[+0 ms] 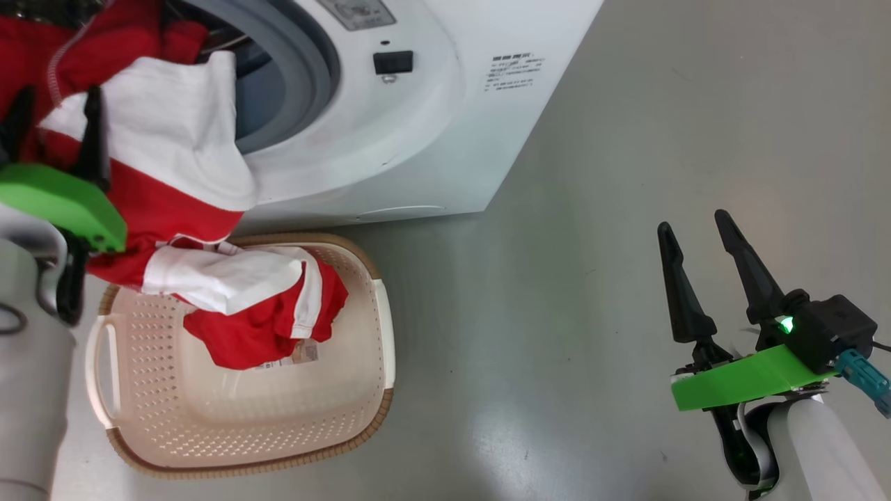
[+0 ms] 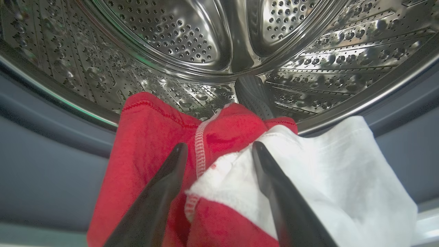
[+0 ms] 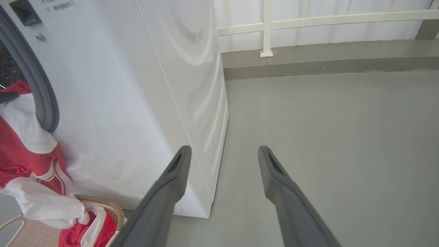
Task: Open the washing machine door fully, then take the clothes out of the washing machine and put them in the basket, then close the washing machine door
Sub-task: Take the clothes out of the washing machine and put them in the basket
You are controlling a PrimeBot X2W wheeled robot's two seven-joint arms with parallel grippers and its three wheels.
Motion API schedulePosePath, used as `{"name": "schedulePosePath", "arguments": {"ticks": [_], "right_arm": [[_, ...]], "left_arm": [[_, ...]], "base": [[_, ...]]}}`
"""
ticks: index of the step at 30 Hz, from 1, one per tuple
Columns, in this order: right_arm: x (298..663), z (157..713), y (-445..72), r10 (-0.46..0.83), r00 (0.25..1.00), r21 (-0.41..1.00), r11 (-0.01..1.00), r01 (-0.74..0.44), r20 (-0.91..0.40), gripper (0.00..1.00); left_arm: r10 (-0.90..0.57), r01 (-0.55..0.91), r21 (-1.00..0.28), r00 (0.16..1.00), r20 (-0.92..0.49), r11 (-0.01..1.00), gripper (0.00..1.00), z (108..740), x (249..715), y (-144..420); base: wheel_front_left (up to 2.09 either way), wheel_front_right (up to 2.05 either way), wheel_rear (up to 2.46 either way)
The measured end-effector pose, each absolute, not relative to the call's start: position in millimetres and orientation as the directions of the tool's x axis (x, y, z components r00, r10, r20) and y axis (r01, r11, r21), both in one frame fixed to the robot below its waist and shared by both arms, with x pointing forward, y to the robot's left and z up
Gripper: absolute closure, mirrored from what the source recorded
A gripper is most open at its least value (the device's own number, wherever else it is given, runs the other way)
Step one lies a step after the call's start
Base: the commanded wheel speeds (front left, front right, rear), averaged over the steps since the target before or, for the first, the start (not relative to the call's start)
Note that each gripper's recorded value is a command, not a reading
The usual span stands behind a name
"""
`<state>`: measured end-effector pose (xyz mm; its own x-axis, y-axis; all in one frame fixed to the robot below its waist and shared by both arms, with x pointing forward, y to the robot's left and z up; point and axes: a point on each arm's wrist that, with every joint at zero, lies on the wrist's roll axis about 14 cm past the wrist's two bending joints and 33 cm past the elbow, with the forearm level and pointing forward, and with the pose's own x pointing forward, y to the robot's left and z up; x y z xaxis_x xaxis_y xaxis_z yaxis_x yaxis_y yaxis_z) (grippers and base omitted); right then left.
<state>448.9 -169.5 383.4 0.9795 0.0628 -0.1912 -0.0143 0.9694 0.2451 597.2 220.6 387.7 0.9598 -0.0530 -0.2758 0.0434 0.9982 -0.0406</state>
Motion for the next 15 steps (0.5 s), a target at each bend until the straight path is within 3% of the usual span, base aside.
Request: {"name": "schedulePosePath", "arguments": {"ticks": [15], "right_arm": [[450.3,388.3,-172.6,0.056,0.982,0.246,0.969,-0.011,-0.179,0.0]], "left_arm": [[-0.044,0.009,-0.082,0.895,-0.443,0.997,0.0,359.5,601.3,220.1]], "base": [[0.0,0.0,0.0]]}}
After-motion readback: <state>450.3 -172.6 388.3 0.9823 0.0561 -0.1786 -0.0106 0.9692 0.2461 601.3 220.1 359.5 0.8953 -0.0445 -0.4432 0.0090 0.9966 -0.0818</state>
